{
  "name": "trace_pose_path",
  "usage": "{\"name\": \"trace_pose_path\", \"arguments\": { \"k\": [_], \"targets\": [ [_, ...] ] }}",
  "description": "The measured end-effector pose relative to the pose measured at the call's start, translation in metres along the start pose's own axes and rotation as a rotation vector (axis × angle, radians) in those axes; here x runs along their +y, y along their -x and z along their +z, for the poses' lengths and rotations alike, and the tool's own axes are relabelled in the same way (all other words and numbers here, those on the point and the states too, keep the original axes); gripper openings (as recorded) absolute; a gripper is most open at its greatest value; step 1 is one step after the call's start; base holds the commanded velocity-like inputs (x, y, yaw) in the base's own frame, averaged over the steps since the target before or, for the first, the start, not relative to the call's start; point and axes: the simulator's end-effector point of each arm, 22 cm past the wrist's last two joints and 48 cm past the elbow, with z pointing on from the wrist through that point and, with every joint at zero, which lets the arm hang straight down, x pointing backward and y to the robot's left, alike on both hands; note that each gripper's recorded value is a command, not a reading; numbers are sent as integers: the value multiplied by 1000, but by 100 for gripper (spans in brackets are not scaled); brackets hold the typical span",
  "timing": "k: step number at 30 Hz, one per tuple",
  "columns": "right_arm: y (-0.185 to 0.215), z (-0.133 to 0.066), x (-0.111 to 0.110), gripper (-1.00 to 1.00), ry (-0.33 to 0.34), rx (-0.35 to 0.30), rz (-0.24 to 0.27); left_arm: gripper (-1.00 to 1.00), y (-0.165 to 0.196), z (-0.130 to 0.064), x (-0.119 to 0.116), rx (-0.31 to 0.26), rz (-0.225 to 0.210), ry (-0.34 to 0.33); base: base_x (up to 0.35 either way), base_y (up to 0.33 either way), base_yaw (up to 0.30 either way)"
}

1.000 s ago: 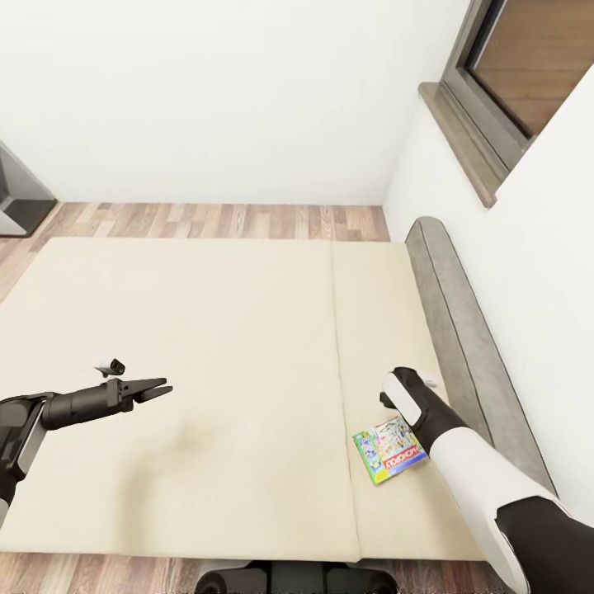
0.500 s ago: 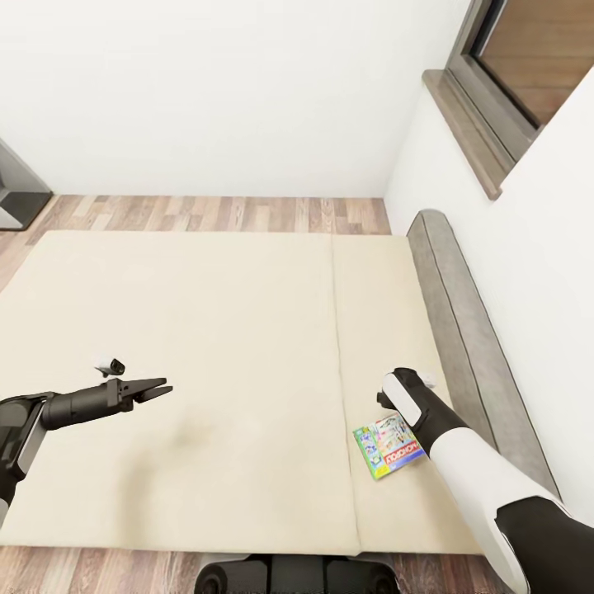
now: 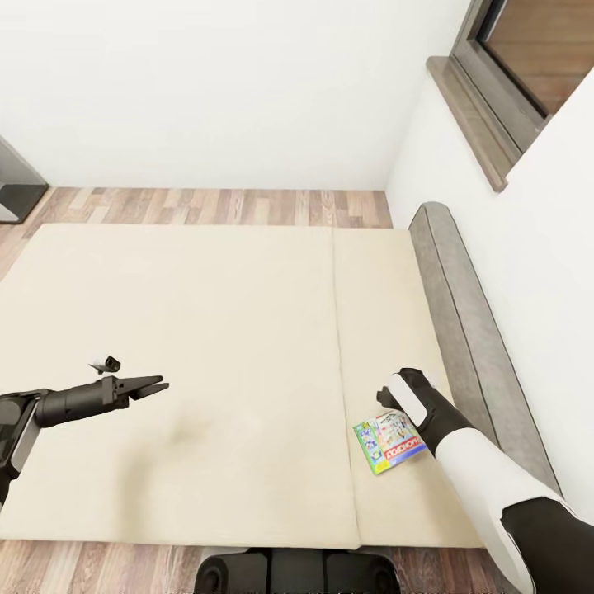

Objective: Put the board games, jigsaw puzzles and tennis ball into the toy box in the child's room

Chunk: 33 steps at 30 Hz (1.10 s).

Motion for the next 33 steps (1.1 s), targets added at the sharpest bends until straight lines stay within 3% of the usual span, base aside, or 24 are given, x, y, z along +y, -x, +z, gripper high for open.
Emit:
{"name": "trace_pose_path", "arguments": {
  "k": [25,33],
  "targets": [
    [-12,25,-17,100,-26,32,8,100,-9,4,19,13,-33,10,0,0,0],
    [-14,33,-17,100,-2,39,14,100,-12,5,25,17,-45,14,0,0,0]
  ]
}}
